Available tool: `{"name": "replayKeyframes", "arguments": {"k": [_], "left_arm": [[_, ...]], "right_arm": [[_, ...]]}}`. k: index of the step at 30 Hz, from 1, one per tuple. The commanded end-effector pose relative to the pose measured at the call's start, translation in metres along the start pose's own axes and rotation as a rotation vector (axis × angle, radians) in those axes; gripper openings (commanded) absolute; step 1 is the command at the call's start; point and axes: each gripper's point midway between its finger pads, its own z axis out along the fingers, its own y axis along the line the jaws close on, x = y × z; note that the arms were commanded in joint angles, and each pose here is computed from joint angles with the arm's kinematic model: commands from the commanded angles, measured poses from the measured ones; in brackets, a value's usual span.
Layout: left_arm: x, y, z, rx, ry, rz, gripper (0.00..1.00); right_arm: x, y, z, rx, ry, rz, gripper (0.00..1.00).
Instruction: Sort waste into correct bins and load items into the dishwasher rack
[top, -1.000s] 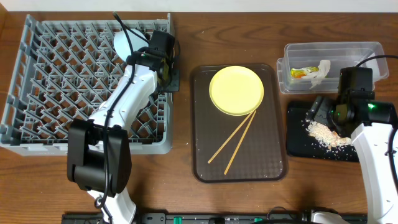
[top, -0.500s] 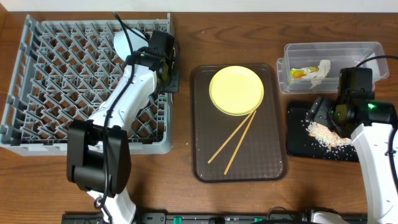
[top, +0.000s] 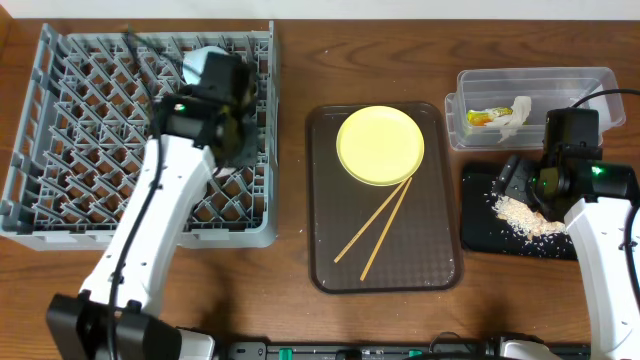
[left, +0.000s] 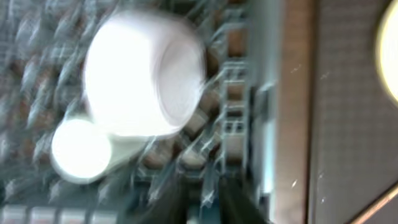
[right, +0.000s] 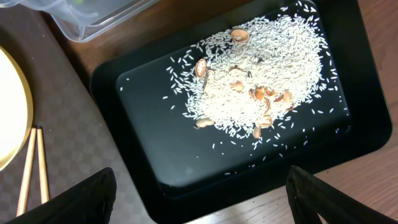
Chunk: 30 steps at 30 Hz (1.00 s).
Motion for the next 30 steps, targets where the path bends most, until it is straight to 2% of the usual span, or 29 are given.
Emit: {"name": "replayKeyframes", "arguments": {"k": [1,9,17,30], "left_arm": [[0.008,0.029,0.010,-0.077,0.061,-0.099,0.06],[0.041,0.076,0.039,-0.137,0.176,-0.301,0.06],[0.075,0.105,0.058,-0.185,0.273,-0.489,0.06],[0.121,0.112,0.074,-0.213,0.407,-0.527,0.07]], "right_arm": [[-0.004,-0.003,-0.003,0.003,-0.013,0.001,0.86],[-0.004,-0.003,-0.003,0.002,-0.014,0.001,0.86],[-0.004,-0.003,-0.003,0.002,-0.016,0.001,0.86],[-0.005,-0.003,-0.003,0.001,-0.017,0.002,0.86]]}}
